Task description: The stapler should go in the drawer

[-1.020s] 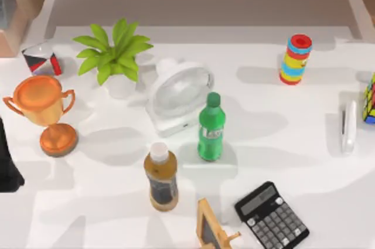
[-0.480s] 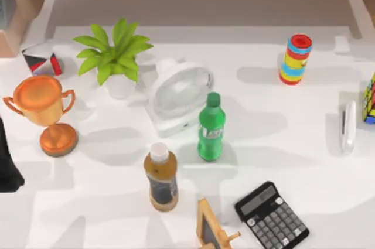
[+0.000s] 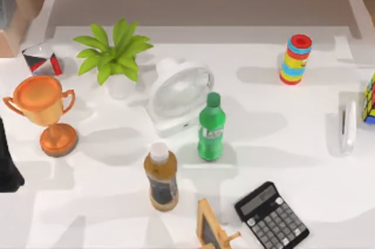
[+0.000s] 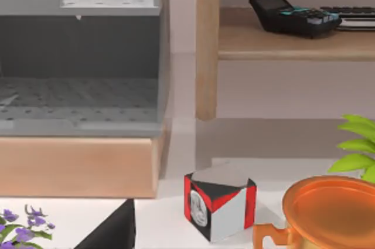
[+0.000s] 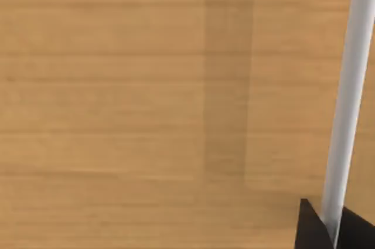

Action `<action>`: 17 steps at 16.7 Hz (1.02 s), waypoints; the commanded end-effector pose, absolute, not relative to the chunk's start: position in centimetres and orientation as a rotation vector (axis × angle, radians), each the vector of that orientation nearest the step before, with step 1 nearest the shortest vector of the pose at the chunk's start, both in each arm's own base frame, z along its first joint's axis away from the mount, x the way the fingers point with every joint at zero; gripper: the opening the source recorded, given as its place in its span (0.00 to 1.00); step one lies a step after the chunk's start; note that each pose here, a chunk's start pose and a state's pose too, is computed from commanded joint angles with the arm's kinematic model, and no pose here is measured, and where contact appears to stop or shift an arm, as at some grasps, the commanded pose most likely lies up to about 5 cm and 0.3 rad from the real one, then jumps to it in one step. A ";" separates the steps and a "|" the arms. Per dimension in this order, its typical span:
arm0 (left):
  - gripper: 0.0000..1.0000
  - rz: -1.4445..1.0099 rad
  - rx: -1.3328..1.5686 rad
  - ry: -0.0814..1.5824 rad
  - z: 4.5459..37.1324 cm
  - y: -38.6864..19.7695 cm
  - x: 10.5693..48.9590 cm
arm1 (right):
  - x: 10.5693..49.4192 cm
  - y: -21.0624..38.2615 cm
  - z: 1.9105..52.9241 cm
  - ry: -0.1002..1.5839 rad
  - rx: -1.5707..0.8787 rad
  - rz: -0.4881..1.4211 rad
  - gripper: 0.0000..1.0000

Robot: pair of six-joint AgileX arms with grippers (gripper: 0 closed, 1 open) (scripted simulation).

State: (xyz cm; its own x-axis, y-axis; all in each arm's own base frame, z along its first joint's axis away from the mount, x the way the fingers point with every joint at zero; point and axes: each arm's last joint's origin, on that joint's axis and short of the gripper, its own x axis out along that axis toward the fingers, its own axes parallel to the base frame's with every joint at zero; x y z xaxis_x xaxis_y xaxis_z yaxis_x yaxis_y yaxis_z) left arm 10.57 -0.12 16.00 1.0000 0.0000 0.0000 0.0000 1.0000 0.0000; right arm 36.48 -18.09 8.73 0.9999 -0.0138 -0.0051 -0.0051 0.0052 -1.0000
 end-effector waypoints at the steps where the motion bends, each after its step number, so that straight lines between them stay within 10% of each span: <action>1: 1.00 0.000 0.000 0.000 16.0 -0.1 10.6 | 36.1 -18.2 8.8 0.013 -1.568 -0.011 0.00; 17: 1.00 0.000 0.000 0.000 16.0 -0.1 10.6 | 27.6 -18.1 8.6 0.014 -1.568 -0.006 0.00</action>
State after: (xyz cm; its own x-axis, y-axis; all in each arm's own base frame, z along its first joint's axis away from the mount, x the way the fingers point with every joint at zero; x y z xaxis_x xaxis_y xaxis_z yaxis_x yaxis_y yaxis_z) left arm 10.57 -0.12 16.00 1.0000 0.0000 0.0000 0.0000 1.0000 0.0000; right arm 27.57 -18.15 8.60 0.9999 -0.0128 -0.0056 -0.0055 0.0033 -1.0000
